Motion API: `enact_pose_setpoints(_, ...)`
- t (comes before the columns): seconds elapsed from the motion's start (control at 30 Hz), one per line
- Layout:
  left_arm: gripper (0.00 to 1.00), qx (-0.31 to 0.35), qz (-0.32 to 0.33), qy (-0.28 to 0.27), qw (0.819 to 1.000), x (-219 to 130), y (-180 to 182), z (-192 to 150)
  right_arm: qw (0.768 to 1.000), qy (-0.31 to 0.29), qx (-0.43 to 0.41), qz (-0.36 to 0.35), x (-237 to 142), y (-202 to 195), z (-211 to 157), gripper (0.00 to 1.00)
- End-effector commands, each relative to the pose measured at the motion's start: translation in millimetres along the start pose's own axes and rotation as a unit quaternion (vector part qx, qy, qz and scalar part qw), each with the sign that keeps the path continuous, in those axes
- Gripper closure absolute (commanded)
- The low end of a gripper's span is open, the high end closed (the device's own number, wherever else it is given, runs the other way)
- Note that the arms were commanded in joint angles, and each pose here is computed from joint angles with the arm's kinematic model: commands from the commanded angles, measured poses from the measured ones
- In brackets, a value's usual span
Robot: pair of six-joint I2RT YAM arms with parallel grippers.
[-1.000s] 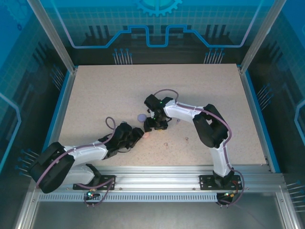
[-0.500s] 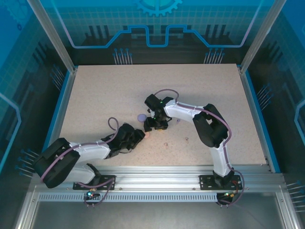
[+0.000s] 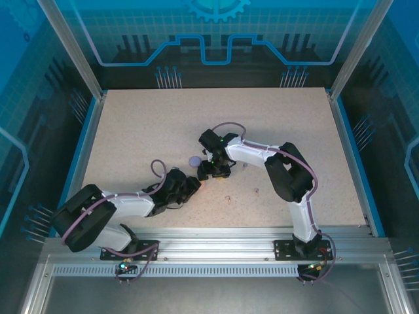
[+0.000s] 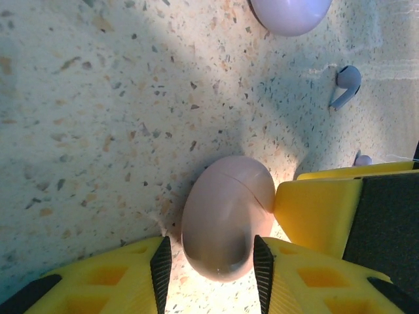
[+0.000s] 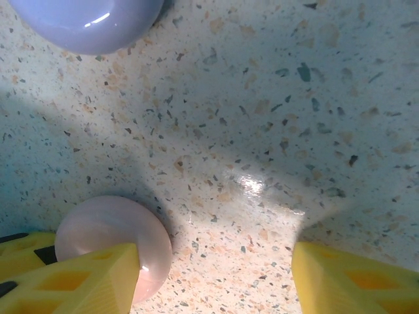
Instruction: Insert wireless bluetooth earbuds into charging case
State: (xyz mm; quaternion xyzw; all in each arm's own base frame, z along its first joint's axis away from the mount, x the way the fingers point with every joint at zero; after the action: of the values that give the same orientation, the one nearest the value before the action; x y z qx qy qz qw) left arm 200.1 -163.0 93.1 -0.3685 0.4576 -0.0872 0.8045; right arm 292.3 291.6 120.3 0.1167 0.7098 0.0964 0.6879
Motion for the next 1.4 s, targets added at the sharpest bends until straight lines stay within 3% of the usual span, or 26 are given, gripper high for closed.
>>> enact_pose_setpoints(0.0,0.58,0.025,-0.02,-0.019,0.999,7,-8,3,0.999,0.03,0.016,-0.035,21,-17,-4,0.36)
enact_pose_setpoints(0.33,0.66,0.034,-0.034,-0.057,0.997,3,-4,6,0.999,0.032,0.017,-0.038,23,-17,-4,0.36)
enact_pose_setpoints(0.53,0.78,0.037,-0.027,-0.069,0.997,-1,-3,7,0.999,0.031,0.017,-0.037,22,-17,-4,0.36)
enact_pose_setpoints(0.63,0.78,0.037,-0.021,-0.07,0.997,-1,-1,7,0.999,0.031,0.018,-0.035,21,-16,-3,0.36)
enact_pose_setpoints(0.77,0.65,0.035,-0.013,-0.064,0.997,2,1,5,0.999,0.033,0.019,-0.032,21,-15,-3,0.36)
enact_pose_setpoints(0.87,0.64,0.036,-0.019,-0.064,0.997,5,0,5,0.999,0.034,0.02,-0.033,22,-16,-4,0.36)
enact_pose_setpoints(1.37,0.84,0.037,-0.018,-0.063,0.997,11,4,3,0.999,0.033,0.021,-0.025,18,-14,-3,0.35)
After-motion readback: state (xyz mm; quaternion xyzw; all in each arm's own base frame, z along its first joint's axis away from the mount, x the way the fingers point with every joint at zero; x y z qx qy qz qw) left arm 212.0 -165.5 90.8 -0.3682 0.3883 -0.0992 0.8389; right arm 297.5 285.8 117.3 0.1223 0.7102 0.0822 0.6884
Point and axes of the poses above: each hand's point on the last joint's axis, 136 mm out from that joint toward the fingers, its own x axis out along the fingers, its own y axis along the line the jaws close on, z = x × y, the point moved 10 cm from there along -x, back along the fingers, and after that the axes turned 15 degrees about x, right-handed, at the moved point
